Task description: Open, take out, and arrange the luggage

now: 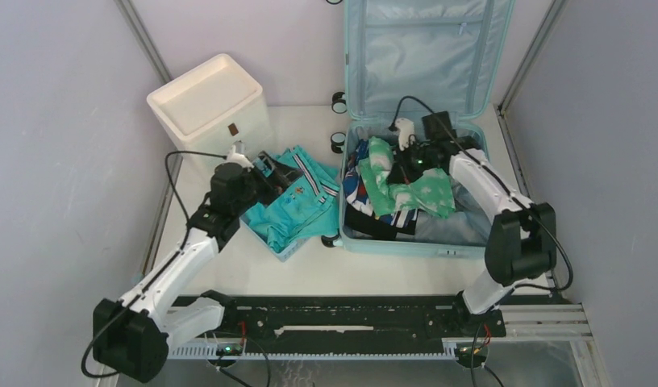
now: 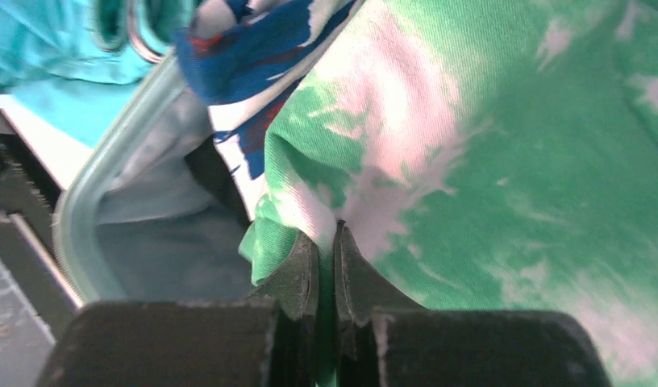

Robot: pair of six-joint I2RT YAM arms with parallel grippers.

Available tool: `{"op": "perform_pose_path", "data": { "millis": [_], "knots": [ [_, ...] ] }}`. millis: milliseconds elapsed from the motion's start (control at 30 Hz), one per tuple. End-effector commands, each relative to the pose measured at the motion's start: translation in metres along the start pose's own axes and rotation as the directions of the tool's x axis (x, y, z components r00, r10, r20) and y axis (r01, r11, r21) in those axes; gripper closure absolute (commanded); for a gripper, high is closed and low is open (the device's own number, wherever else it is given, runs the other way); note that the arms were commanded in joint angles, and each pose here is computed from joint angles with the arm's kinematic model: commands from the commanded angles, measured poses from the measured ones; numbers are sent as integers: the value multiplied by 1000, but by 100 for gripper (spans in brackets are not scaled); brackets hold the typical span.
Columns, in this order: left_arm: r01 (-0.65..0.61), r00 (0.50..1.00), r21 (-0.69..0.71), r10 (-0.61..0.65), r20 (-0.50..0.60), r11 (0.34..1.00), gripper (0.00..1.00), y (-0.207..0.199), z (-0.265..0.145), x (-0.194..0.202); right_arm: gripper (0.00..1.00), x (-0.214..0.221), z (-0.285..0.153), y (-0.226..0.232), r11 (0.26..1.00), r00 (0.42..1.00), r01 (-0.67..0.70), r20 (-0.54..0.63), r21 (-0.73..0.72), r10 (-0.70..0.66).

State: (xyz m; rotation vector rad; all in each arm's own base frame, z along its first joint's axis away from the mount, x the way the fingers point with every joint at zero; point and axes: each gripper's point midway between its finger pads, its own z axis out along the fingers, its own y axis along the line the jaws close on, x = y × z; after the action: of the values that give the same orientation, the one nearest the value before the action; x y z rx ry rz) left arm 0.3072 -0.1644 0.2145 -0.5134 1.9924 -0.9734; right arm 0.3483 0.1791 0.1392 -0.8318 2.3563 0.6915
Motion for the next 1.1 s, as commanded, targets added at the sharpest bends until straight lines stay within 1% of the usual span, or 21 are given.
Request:
{"op": "perform_pose_path", "data": {
  "millis": [0,67,100,200,300,367,433,533,600,633,667,733,767,867,967,1067],
  "knots": [
    [100,994,182,-106,27,978,6,-84,13,-17,99,-25,-50,48,973,985,76,166,-218,-39],
    [115,993,187,-118,5,976,6,-98,23,-12,99,-31,-58,58,964,978,107,200,-242,-59],
    [118,993,182,-118,-11,976,6,-103,31,-8,99,-32,-58,58,966,977,112,204,-231,-64],
    [114,993,177,-105,-56,978,6,-113,47,2,98,-20,-39,26,995,990,98,103,-33,-94],
    [122,990,171,-108,-89,978,6,-115,56,8,93,-6,-20,5,992,995,100,6,80,-101],
    [117,991,167,-105,-81,979,6,-114,55,8,80,0,-8,-2,981,990,135,-46,141,-130],
    [105,993,157,-96,-63,982,6,-110,51,6,69,4,5,-1,970,982,178,-89,168,-165],
    [84,996,135,-79,-47,987,6,-102,45,6,52,14,23,11,957,964,239,-161,163,-213],
    [79,996,130,-75,-38,988,6,-98,42,6,42,22,32,15,952,953,259,-204,163,-224],
    [79,997,126,-75,-34,989,6,-95,39,7,39,25,33,17,951,949,265,-218,159,-228],
    [80,997,122,-77,-31,989,6,-92,38,8,33,28,34,19,951,946,269,-230,156,-230],
    [83,996,107,-81,-28,991,6,-84,35,11,3,32,35,20,947,940,280,-245,160,-237],
    [85,996,103,-83,-24,991,6,-81,34,11,1,34,36,21,943,937,288,-252,166,-242],
    [87,996,95,-86,-18,992,5,-76,31,13,0,46,40,19,928,920,322,-293,188,-260],
    [83,996,97,-82,-15,992,5,-75,28,13,0,55,46,12,892,890,391,-339,226,-304],
    [76,997,69,-75,-21,995,5,-68,27,16,0,61,47,-3,855,863,440,-393,274,-318]
  ]
}}
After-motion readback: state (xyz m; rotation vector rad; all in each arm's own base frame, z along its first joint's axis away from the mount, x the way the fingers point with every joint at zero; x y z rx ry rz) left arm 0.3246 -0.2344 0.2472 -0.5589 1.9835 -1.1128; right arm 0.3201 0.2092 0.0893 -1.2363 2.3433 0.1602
